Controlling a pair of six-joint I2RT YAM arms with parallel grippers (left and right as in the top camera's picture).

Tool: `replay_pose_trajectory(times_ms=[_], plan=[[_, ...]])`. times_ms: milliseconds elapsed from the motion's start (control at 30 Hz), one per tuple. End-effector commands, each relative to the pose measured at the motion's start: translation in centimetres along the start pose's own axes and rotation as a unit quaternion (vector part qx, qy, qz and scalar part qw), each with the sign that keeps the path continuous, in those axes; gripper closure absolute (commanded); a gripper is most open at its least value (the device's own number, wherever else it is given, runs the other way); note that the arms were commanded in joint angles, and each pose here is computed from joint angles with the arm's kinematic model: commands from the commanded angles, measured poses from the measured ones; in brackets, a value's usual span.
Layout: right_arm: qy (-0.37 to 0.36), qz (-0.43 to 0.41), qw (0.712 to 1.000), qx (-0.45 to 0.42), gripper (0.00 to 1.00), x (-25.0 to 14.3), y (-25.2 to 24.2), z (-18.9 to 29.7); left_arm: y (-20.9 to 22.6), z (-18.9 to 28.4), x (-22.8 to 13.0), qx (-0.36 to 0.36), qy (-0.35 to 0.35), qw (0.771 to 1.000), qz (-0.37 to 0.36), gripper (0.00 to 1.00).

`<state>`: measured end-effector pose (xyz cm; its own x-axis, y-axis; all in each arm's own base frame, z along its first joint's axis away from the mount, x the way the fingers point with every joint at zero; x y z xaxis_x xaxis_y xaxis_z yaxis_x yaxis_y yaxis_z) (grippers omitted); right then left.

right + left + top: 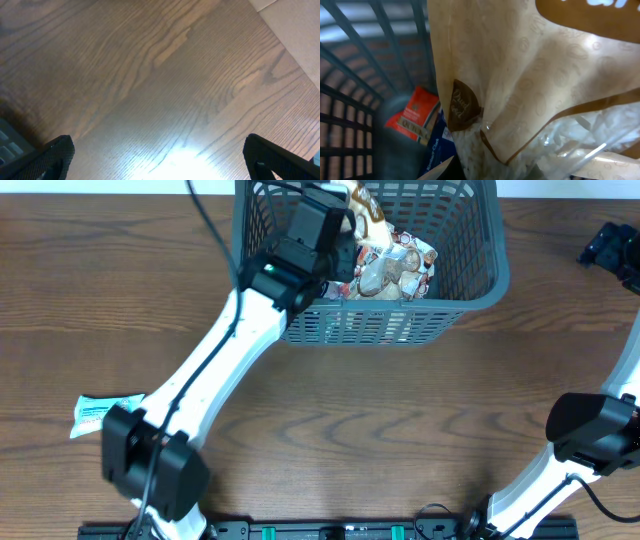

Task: Pack container
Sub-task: 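Release the pouch into the basket and raise the left gripper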

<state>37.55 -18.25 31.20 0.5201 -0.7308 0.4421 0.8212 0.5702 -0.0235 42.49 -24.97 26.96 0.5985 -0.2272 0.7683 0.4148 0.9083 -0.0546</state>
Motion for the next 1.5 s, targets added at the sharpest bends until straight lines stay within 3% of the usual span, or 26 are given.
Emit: replay_pose_trajectory(times_ms=[0, 600, 1067, 1467], plan=[[-0.004, -0.007, 1.000, -0.007, 0.01, 0.1, -0.4, 0.1, 0.6, -1.0, -0.1, 0.008, 0.003, 1.000, 0.007, 0.94], [-0.004, -0.007, 1.000, -0.007, 0.01, 0.1, -0.4, 0.1, 2.7, -2.7, -1.2, 0.034, 0.025, 0.999, 0.017, 0.94], [-0.004, -0.007, 1.000, -0.007, 0.01, 0.1, -0.4, 0.1, 8.1, -3.5, -2.2, 0.087, 0.045, 0.994, 0.049, 0.94], [-0.004, -0.007, 1.000, -0.007, 0.01, 0.1, -0.4, 0.1, 8.2, -3.5, -2.4, 0.088, 0.051, 0.994, 0.049, 0.61]])
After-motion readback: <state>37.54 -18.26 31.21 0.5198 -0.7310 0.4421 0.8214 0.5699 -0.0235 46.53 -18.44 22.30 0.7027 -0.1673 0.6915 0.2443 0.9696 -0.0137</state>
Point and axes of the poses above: each gripper's point midway between its finger pads, its own z axis back along the fingers, its own y axis along the line the jaws close on, x = y × z, the point moved 5 cm from there along z, back along the fingers, and after that the axes turned 12 degrees about -z, right-handed, at the moved point
